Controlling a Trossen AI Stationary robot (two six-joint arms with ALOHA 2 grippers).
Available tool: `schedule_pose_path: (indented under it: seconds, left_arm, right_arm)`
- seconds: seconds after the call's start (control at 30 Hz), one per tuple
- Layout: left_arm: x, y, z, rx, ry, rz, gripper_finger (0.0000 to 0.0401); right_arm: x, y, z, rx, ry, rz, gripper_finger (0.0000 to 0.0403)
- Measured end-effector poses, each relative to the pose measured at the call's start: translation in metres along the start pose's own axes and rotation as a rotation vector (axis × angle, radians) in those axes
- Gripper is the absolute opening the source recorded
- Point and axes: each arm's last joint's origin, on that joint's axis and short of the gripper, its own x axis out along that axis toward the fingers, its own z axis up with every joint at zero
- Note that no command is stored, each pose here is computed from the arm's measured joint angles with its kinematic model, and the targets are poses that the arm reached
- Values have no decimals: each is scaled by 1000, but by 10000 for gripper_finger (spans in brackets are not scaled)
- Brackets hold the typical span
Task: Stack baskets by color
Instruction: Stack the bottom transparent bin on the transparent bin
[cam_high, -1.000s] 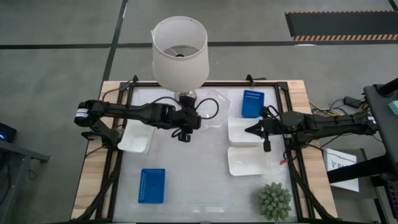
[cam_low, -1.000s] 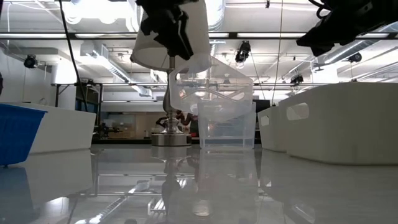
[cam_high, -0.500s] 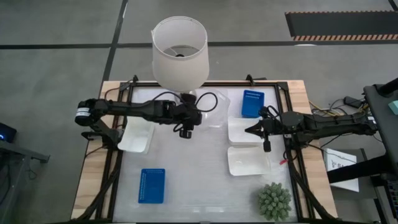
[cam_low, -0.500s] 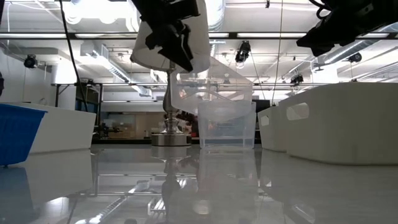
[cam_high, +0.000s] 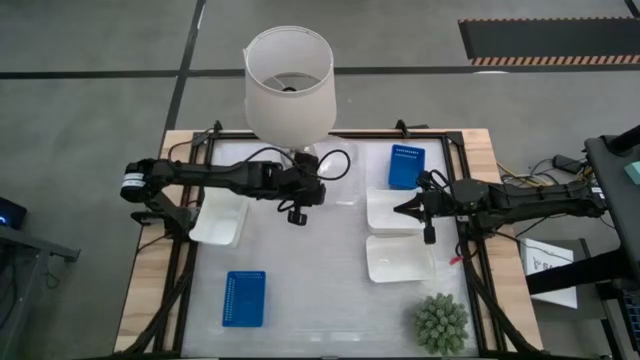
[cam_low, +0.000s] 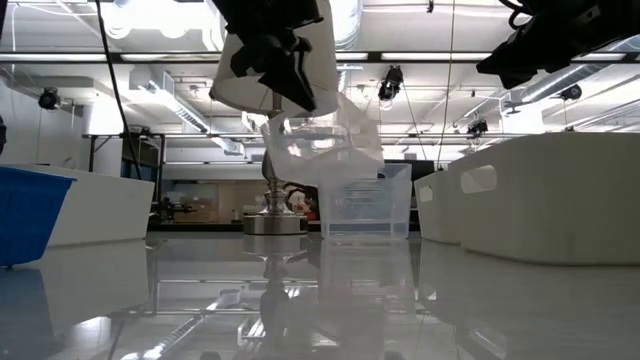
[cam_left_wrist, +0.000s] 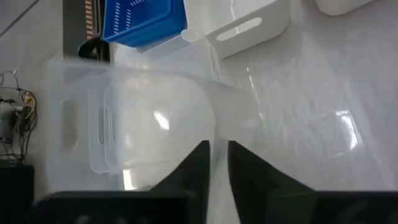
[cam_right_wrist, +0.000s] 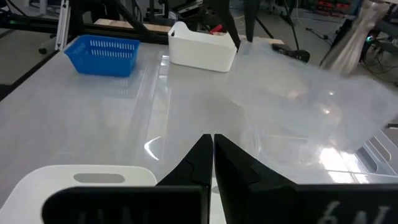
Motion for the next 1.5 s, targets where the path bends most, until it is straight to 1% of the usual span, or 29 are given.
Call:
schedule_pose_path:
  seconds: [0.1, 0.33, 0.53, 0.67, 0.83, 0.9, 1.0, 1.1, 1.3, 1.5]
  left_arm:
    - [-1, 0, 1, 7, -15, -1, 6]
    - [-4, 3, 14, 13, -136, 59, 1]
    - [-6, 5, 26, 2, -262, 66, 1]
    - [-1, 7, 33, -22, -333, 105, 0]
    - [16, 4, 38, -50, -411, 148, 0]
    - [25, 0, 36, -52, -401, 142, 0]
    - [33, -1, 36, -88, -390, 155, 0]
    - [39, -1, 34, -122, -360, 174, 0]
    - [47, -4, 31, -176, -328, 173, 0]
    - [56, -7, 27, -184, -291, 178, 0]
  right_arm:
    - [0, 0, 0, 0, 0, 0, 9]
    - [0, 0, 0, 0, 0, 0, 9]
    - [0, 0, 0, 0, 0, -1, 9]
    - [0, 0, 0, -3, 1, -1, 9]
    - [0, 0, 0, -3, 1, -1, 9]
    - [0, 0, 0, -3, 1, -2, 9]
    - [0, 0, 0, -2, 2, -2, 9]
    - [0, 0, 0, -2, 3, -3, 9]
    - [0, 0, 0, -2, 6, -7, 9]
    - [0, 0, -1, 1, 9, -7, 9]
